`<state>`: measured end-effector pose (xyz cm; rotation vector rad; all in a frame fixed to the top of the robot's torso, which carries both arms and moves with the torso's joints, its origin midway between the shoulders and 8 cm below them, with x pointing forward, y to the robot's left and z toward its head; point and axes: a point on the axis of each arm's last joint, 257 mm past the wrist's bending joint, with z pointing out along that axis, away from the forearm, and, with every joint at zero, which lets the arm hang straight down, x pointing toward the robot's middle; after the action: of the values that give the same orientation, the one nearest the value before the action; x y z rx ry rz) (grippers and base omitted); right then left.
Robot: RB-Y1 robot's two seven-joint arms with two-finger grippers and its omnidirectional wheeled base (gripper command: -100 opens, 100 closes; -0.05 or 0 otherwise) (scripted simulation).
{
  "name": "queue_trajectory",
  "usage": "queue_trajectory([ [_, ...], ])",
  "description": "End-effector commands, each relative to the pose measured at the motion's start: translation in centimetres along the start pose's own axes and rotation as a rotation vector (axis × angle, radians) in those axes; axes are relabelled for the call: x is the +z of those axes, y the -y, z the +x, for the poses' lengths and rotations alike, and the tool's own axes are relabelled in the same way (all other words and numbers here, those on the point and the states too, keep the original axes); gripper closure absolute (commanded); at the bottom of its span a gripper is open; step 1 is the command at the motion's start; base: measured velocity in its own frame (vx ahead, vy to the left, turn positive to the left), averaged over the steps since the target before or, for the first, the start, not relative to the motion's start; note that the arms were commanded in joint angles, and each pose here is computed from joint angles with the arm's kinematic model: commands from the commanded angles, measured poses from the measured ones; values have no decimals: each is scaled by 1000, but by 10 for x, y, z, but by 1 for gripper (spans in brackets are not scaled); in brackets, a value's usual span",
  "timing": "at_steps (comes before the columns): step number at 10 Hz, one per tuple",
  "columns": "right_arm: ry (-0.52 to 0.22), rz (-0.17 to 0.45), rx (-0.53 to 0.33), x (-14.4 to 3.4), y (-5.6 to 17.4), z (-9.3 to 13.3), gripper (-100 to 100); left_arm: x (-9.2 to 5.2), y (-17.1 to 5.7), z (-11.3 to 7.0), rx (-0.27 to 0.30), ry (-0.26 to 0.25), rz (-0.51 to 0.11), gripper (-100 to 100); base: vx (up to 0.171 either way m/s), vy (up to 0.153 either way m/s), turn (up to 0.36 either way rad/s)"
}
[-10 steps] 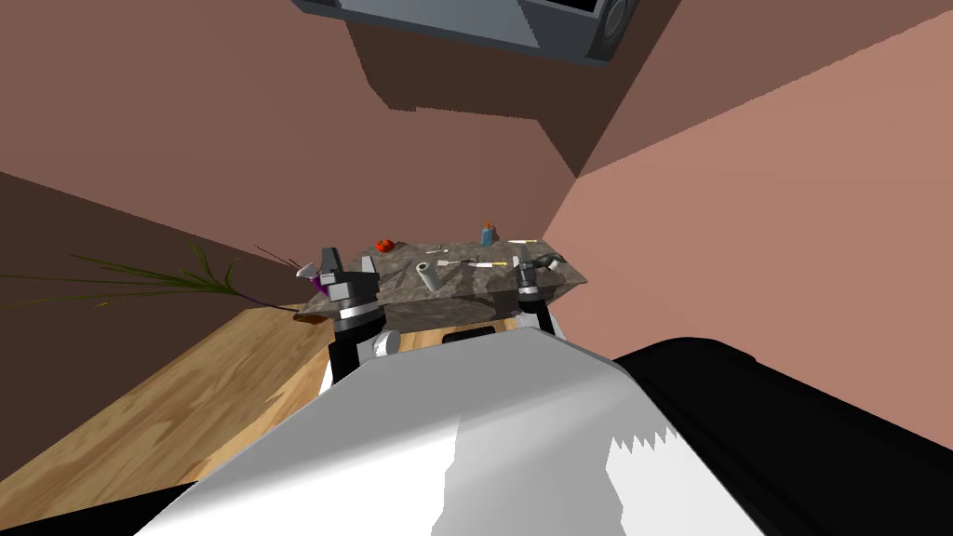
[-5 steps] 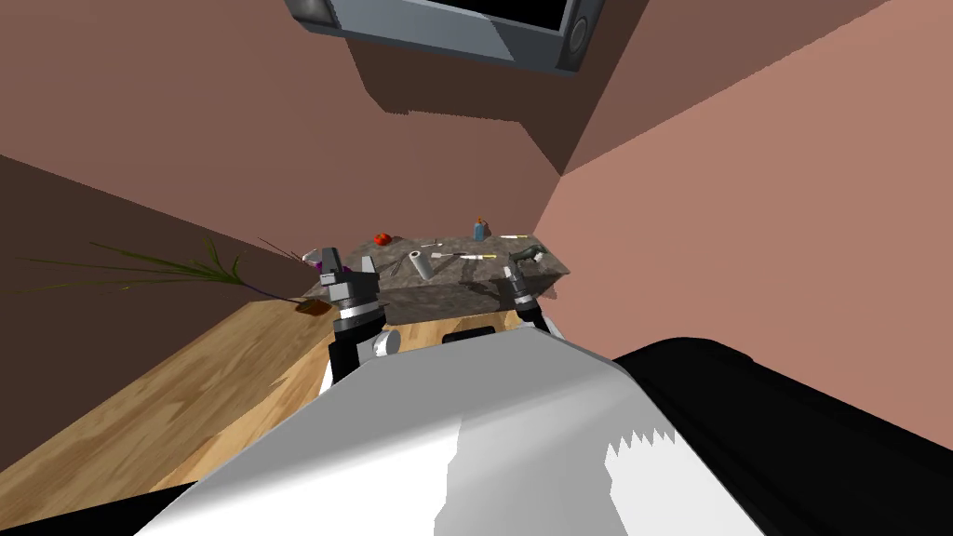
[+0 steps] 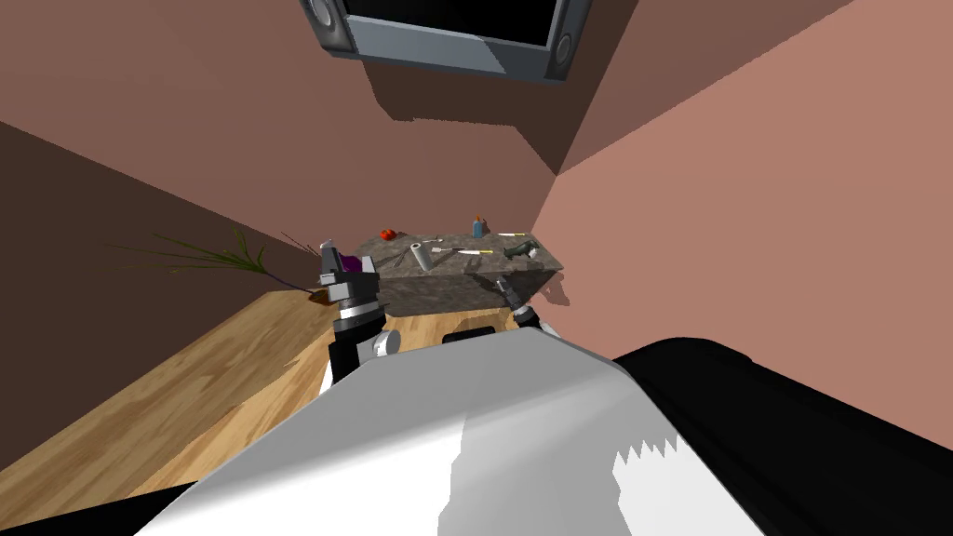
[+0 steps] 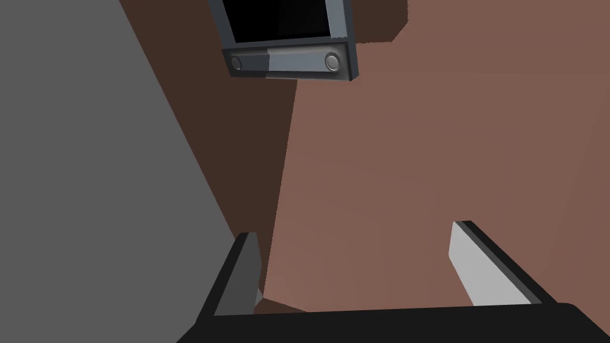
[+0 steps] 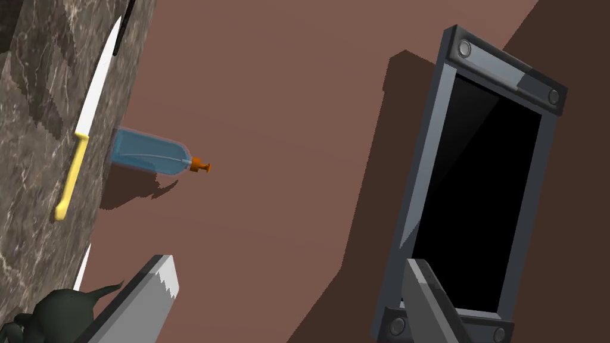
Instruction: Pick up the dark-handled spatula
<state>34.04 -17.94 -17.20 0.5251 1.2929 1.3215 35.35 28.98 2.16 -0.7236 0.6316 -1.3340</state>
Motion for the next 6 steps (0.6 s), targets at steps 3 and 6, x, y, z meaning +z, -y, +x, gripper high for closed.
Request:
queue_trajectory([
  [3,-114,37,-12,-22,20,24,-100,0,0,0,0,0,0,0,-89,-30,75],
  [6,-257,98,-17,-59,51,56,-100,0,0,0,0,0,0,0,-78,-14,116],
])
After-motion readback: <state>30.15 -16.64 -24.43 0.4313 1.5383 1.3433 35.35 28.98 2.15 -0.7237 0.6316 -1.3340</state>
